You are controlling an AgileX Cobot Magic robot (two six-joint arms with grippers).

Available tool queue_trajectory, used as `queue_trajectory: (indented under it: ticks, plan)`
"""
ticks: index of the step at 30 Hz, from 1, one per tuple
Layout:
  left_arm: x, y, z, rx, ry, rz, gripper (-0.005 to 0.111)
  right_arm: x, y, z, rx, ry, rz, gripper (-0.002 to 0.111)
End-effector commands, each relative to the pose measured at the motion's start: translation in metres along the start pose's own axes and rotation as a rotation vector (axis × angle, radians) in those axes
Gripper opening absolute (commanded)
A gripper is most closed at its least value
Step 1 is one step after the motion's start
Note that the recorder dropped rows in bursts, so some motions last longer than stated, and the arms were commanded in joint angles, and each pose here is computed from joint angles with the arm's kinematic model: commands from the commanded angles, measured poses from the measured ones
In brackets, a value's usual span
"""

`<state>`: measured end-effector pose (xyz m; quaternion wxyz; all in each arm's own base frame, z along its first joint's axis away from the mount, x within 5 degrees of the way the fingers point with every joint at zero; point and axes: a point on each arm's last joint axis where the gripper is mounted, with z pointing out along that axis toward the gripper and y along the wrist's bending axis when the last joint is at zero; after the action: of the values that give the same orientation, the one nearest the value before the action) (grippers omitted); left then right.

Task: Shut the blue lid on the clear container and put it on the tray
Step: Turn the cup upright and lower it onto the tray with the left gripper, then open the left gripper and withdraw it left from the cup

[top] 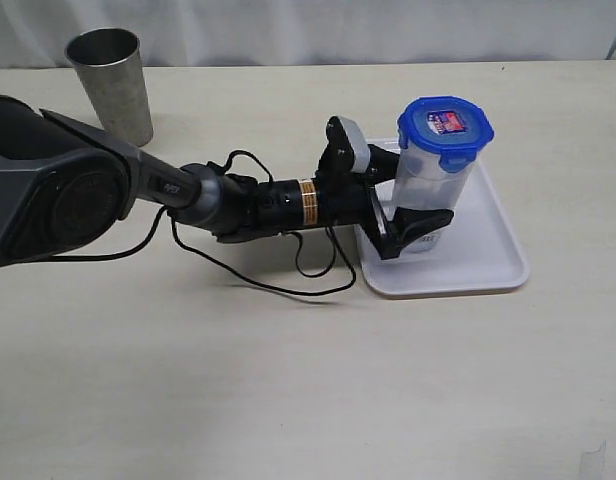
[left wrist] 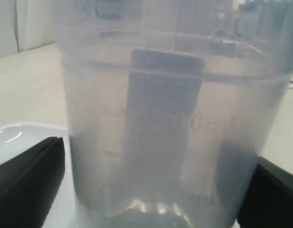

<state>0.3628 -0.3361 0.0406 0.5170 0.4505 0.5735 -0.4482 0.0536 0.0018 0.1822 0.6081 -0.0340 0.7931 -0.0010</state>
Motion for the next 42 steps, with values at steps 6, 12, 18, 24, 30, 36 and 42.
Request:
queue_trajectory:
  ticks: [6,12,18,24,30,36,42]
  plan:
    - [-0.003,0.013,-0.017,0.069,0.025,-0.021,0.082,0.000,0.000,0.000,0.008,-0.004,-0.002,0.004]
    - [-0.002,0.023,-0.031,0.095,0.035,-0.016,0.082,0.000,0.000,0.000,0.008,-0.004,-0.002,0.004]
    - [0.000,0.031,-0.044,0.116,0.056,-0.017,0.082,0.000,0.000,0.000,0.008,-0.004,-0.002,0.004]
    - [0.000,0.037,-0.053,0.135,0.045,-0.035,0.082,0.000,0.000,0.000,0.008,-0.004,-0.002,0.004]
    - [-0.004,0.039,-0.057,0.144,0.085,0.000,0.076,0.000,0.000,0.000,0.008,-0.004,-0.002,0.004]
    - [-0.034,0.039,-0.066,0.212,0.215,0.049,0.026,0.000,0.000,0.000,0.008,-0.004,-0.002,0.004]
    - [-0.061,0.057,-0.106,0.263,0.224,-0.007,0.000,0.000,0.000,0.000,0.008,-0.004,-0.002,0.004]
